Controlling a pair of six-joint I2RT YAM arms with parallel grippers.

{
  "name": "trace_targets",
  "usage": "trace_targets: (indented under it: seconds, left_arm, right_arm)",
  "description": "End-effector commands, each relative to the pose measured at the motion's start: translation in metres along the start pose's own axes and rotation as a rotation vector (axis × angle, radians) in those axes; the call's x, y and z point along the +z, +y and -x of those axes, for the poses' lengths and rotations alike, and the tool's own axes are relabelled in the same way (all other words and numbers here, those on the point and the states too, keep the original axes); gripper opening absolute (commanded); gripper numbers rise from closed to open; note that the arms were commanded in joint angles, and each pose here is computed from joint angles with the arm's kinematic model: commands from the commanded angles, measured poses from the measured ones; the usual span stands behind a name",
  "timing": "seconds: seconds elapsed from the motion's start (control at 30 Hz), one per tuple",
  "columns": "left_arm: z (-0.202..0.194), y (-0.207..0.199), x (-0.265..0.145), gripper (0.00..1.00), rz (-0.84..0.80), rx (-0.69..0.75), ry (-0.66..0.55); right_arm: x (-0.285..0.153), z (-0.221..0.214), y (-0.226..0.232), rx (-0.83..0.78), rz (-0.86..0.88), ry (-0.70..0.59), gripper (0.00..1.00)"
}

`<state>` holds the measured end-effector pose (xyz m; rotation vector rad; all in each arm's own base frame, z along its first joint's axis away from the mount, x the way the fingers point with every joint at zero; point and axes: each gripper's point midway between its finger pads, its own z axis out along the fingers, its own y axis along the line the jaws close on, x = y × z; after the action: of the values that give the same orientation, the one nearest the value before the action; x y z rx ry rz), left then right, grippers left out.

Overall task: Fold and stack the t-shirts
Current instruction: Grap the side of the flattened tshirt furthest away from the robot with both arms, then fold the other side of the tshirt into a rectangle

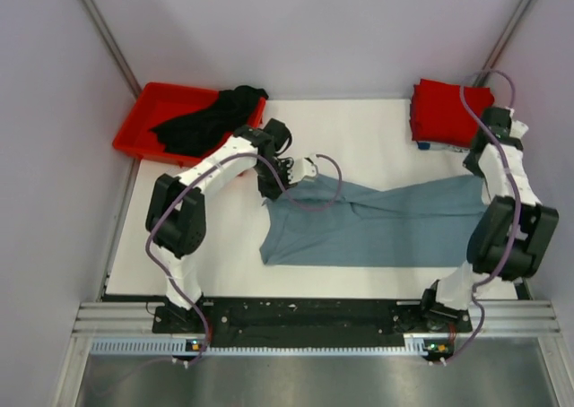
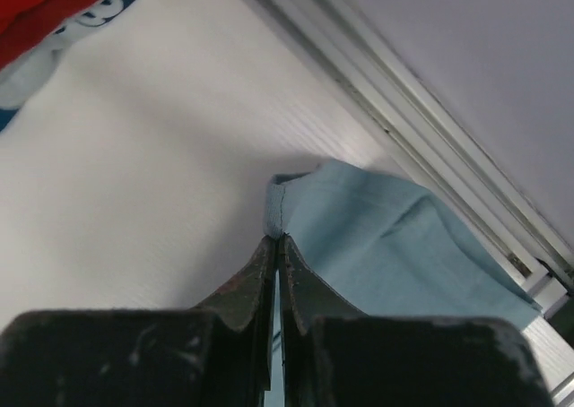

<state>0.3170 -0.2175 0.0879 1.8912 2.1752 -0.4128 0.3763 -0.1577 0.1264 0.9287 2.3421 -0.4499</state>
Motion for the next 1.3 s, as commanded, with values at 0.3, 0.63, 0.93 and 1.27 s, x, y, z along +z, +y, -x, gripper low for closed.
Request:
trace_targets:
  seconds: [0.3, 0.63, 0.93, 1.27]
  left_arm:
    - [0.004, -0.048, -0.039, 0.0, -0.004, 0.085, -0.012]
    - [0.082, 0.1, -0.113, 0.0, 0.625, 0.04, -0.091]
    - [0.106, 0.121, -0.144, 0.0, 0.749, 0.041, -0.145]
    - [0.072, -0.014, -0.073, 0.0, 0.234, 0.193, -0.014]
  right_arm:
    - [-0.028, -0.046, -0.079, 0.264, -0.048, -0.131, 0.0]
    - [-0.016, 0.064, -0.016, 0.298, 0.165, -0.236, 0.0]
    - [-0.007, 0.102, -0.005, 0.204, 0.189, -0.303, 0.0]
    - [0.002, 0.033, -0.039, 0.2, 0.062, -0.22, 0.0]
